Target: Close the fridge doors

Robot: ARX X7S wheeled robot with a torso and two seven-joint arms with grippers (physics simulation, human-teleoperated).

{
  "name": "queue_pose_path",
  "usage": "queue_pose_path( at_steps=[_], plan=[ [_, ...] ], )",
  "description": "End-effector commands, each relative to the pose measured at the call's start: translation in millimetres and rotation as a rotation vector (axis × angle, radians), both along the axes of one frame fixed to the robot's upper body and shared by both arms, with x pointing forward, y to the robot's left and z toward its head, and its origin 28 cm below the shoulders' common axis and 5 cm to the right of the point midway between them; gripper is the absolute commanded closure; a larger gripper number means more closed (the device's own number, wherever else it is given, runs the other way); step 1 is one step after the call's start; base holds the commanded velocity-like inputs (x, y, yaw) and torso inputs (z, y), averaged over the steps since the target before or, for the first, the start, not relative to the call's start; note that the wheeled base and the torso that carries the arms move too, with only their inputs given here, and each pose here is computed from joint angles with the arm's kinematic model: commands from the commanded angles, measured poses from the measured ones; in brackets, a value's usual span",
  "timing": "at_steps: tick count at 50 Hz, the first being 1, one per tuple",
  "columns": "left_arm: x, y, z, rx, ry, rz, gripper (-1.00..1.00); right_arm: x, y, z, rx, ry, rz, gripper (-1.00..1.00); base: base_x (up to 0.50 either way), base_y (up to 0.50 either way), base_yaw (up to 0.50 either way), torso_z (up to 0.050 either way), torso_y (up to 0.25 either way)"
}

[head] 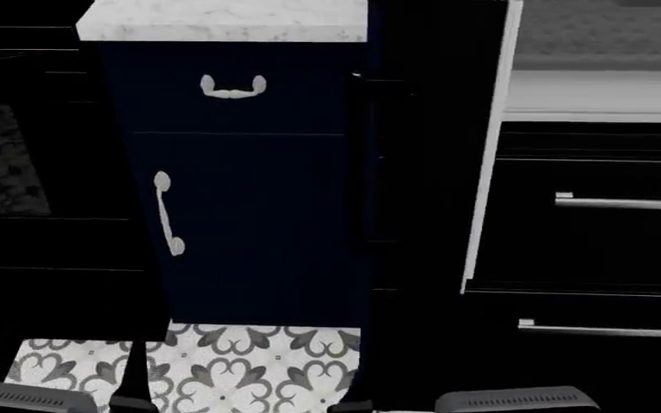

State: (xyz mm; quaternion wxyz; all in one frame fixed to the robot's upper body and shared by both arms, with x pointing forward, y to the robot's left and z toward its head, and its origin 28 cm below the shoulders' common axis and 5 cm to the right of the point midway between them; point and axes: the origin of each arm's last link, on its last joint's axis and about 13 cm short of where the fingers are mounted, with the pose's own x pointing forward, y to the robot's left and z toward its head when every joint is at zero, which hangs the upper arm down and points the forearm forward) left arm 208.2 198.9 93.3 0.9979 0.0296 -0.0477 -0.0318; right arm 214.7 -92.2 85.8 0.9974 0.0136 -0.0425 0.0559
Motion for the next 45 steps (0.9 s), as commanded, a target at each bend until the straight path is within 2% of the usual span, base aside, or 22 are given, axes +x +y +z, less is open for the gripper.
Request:
queue_pose_path(
  at_steps=[1,31,45],
  plan=[
    [0.0,-0.3,0.2,0.002,-0.003,0.003,-1.00,-0.1,0.2,-1.3,-0.001,-0.010,0.030,-1.00,0.11,0.47,0.00,0.000,0.000],
    [-0.7,0.2,0.1,-0.007,-0.010,0.002,-1.00,2.6,-0.4,-0.6,0.005,-0.034,0.028,-1.00,0.21,0.27,0.00,0.000,0.000],
    [-0.5,0.5,0.2,-0.009,-0.008,0.003,-1.00,2.0,-0.4,-1.0,0.017,-0.036,0.026,-1.00,0.28,0.43,0.00,0.000,0.000]
  ],
)
